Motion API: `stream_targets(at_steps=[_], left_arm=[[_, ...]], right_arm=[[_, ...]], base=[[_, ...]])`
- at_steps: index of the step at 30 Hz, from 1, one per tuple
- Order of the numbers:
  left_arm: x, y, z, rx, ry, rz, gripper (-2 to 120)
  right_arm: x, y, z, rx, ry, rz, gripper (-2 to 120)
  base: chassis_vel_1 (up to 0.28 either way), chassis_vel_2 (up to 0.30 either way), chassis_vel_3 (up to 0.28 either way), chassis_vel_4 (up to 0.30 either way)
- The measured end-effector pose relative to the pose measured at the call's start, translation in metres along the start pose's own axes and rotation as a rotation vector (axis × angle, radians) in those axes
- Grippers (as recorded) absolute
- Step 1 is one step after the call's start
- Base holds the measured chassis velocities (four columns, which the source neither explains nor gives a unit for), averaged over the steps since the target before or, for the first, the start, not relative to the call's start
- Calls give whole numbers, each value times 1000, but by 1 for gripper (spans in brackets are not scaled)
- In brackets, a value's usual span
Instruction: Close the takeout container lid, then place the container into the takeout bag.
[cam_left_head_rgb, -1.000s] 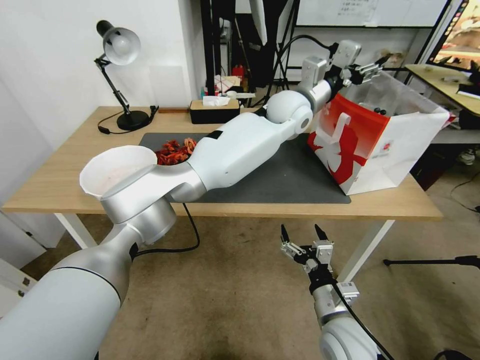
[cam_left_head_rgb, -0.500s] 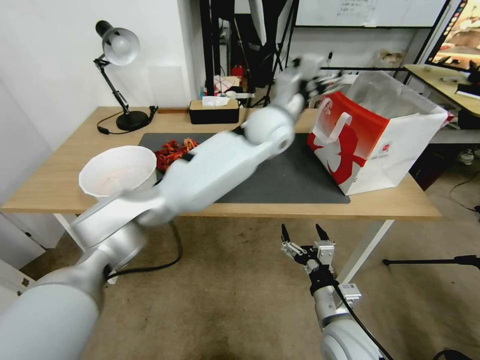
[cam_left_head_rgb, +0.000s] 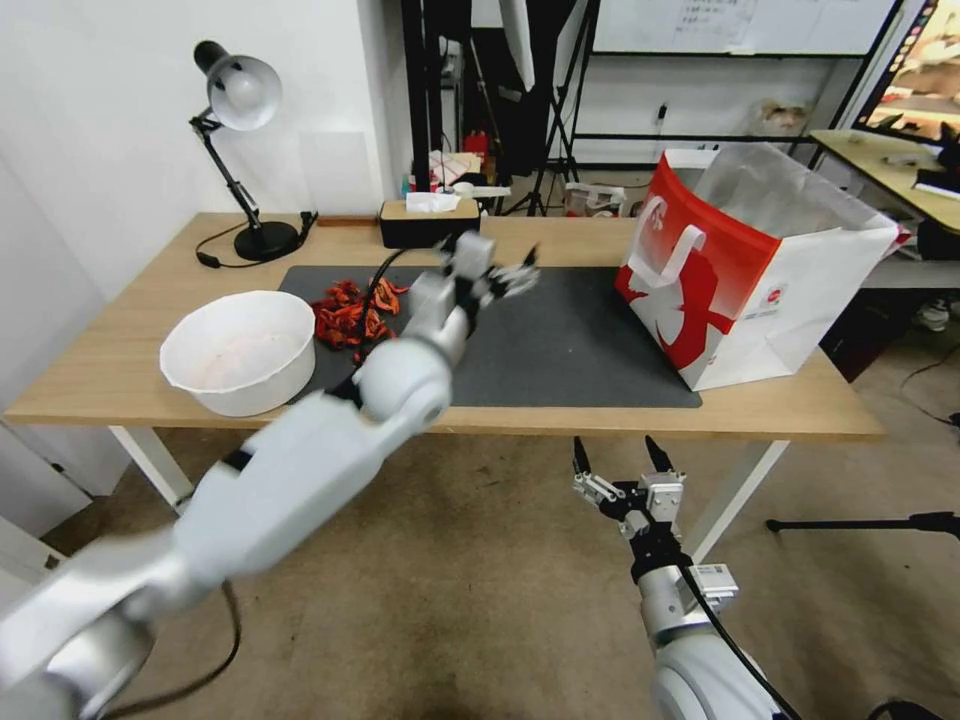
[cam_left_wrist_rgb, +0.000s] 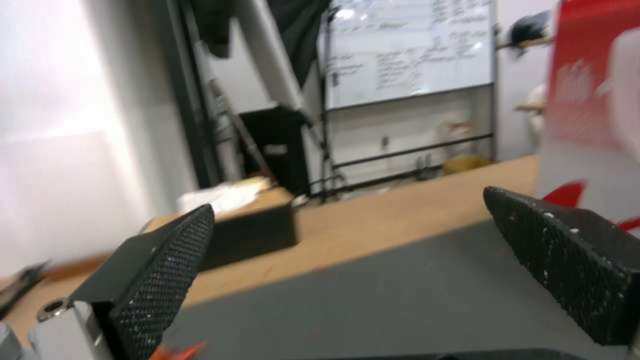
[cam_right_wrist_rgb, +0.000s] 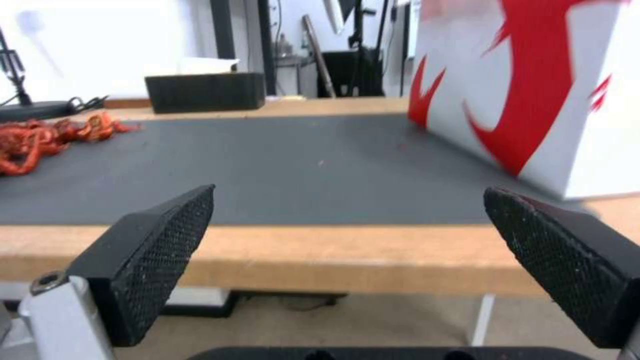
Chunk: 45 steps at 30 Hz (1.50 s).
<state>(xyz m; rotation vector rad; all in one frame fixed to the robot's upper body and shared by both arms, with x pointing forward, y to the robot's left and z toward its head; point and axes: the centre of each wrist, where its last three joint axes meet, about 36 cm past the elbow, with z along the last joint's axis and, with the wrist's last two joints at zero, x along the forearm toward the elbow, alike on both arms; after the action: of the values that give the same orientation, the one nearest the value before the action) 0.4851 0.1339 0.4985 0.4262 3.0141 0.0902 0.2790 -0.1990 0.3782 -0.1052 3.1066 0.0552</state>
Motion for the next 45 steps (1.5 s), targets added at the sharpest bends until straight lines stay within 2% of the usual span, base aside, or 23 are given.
stream_targets(at_steps=[8, 13, 14, 16, 17, 19, 20, 22, 28, 32, 39, 45], left_arm=[[59, 16, 27, -33, 24, -80, 100], [100, 25, 42, -20, 35, -140, 100], [100, 25, 42, -20, 35, -140, 100], [129, 26, 56, -7, 51, -183, 100], [129, 26, 56, -7, 51, -183, 100], [156, 22, 75, 19, 43, -215, 100], [156, 22, 75, 19, 43, -215, 100], [175, 20, 88, 42, 35, -230, 100], [198, 13, 98, 76, 26, -255, 100], [221, 0, 108, 108, 41, -275, 100], [239, -5, 119, 113, 47, -274, 100], [240, -4, 120, 112, 50, -272, 100]], right_arm=[[-1, -1, -7, 51, -47, 15, 100], [-1, -3, -9, 58, -56, 16, 100], [-1, -3, -9, 58, -56, 16, 100], [-1, -4, -9, 61, -60, 17, 100], [-1, -4, -9, 61, -60, 17, 100], [-1, -4, -9, 62, -61, 16, 100], [-1, -4, -9, 62, -61, 16, 100], [-1, -4, -9, 63, -62, 15, 100], [-1, -4, -11, 57, -65, 11, 100], [1, -6, -10, 41, -57, 13, 100], [2, -11, -4, 23, -41, 17, 100], [3, -12, -2, 17, -32, 19, 100]], base=[[0, 0, 0, 0], [0, 0, 0, 0], [0, 0, 0, 0], [0, 0, 0, 0], [0, 0, 0, 0], [0, 0, 0, 0], [0, 0, 0, 0], [0, 0, 0, 0], [0, 0, 0, 0], [0, 0, 0, 0], [0, 0, 0, 0], [0, 0, 0, 0]])
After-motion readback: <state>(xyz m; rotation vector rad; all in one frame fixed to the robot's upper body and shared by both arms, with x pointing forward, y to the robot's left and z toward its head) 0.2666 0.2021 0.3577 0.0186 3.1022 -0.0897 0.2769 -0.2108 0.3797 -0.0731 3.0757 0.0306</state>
